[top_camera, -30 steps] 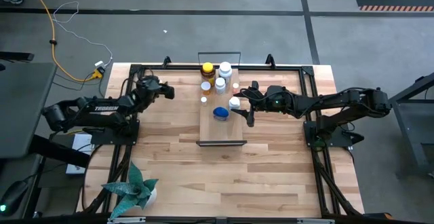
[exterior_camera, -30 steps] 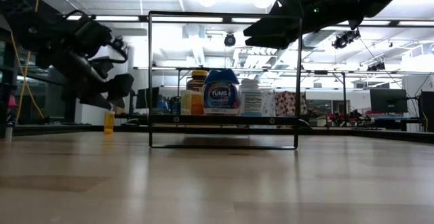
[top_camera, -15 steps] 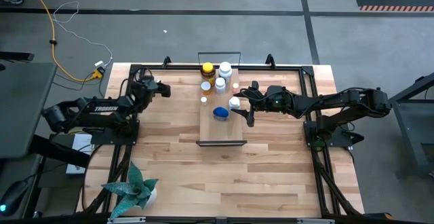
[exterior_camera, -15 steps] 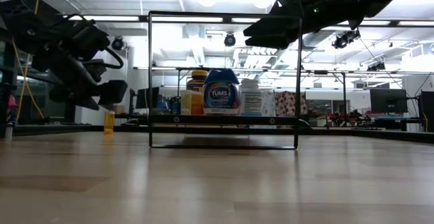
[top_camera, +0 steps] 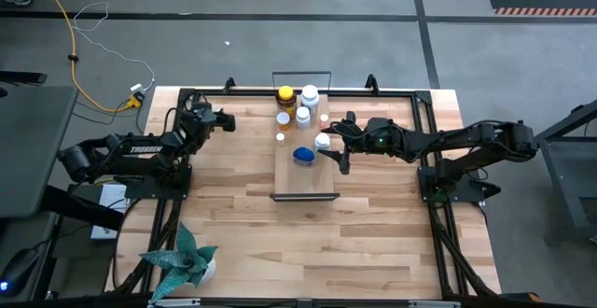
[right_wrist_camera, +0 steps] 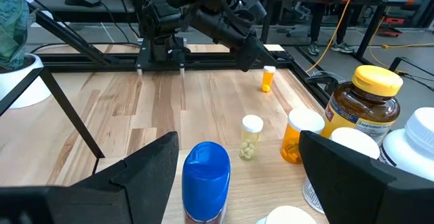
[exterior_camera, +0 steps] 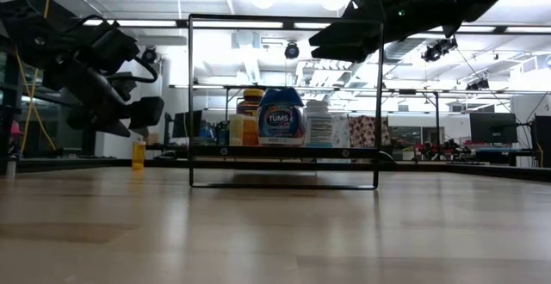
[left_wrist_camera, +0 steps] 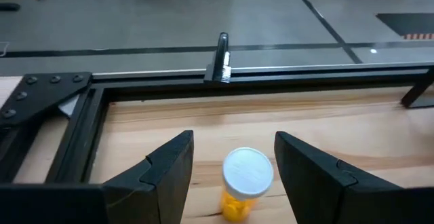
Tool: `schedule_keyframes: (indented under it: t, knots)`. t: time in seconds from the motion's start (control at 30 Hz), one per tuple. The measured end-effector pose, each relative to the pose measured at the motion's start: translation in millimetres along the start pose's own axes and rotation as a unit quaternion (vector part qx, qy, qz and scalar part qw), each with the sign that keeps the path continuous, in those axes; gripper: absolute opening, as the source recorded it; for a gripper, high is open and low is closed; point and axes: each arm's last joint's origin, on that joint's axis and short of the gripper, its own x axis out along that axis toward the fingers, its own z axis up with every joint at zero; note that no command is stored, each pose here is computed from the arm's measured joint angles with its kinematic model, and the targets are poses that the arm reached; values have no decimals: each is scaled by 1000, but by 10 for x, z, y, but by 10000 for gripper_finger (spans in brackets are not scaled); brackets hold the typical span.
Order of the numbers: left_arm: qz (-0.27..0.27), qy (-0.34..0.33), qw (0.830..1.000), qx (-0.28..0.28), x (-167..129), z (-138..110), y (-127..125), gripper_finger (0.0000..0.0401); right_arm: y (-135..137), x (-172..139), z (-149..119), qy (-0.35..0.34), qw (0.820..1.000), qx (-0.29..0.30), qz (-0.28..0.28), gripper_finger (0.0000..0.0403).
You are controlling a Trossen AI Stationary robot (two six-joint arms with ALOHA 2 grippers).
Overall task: Pick and place medicine bottles onto shelf by color
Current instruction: Put the small orange medicine bottle on the shelf
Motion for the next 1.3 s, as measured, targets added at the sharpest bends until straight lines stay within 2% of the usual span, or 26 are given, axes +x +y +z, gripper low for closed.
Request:
schedule_keyframes:
  t: [0.37,0.53,1.3]
  knots:
    - [-4,0,1000,-10,0,2,-3,197,0,0,8,-4,1000,0,0,298]
    - [-16,12,1000,2,15,-23,-14,197,0,0,7,-4,1000,0,0,298]
    - [-2,3,1000,11,79,-73,-66,197,0,0,7,-4,1000,2,0,298]
